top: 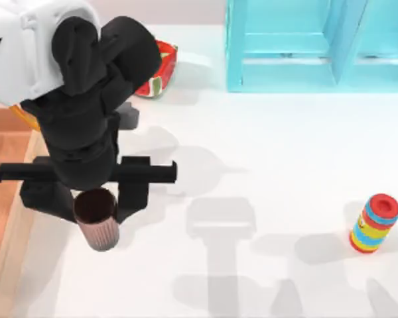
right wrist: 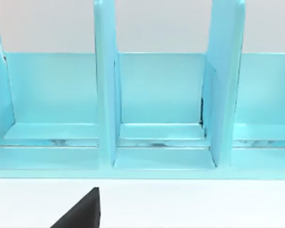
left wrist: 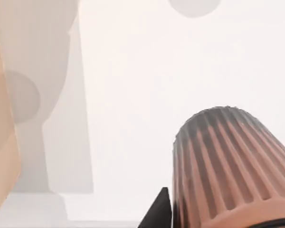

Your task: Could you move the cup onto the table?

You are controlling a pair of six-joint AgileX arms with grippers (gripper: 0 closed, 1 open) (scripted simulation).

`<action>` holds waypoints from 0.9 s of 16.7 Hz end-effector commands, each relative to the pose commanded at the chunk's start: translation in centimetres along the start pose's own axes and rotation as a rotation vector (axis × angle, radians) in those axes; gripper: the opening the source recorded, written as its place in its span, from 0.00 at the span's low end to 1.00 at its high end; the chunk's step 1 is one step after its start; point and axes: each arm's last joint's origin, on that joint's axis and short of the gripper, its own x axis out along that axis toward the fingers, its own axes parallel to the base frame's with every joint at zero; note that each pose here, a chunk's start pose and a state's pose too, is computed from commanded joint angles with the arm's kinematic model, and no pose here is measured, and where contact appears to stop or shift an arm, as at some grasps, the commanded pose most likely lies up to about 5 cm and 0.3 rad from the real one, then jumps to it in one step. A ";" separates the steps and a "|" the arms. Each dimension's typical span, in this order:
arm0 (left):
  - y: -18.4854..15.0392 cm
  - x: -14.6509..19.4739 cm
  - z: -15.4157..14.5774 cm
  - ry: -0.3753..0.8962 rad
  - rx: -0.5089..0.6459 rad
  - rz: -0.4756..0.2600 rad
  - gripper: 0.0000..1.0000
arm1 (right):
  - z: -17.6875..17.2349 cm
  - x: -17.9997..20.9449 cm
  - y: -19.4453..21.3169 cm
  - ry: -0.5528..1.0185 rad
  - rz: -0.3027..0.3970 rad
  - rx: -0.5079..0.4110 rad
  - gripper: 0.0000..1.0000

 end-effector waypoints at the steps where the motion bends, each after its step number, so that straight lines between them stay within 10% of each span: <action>1: -1.7 0.0 -1.1 0.001 -0.004 0.003 0.00 | 0.0 0.0 0.0 0.000 0.000 0.000 1.00; 15: -6.8 0.7 -6.1 -0.030 -0.020 -0.011 0.00 | 0.0 0.0 0.0 0.000 0.000 0.000 1.00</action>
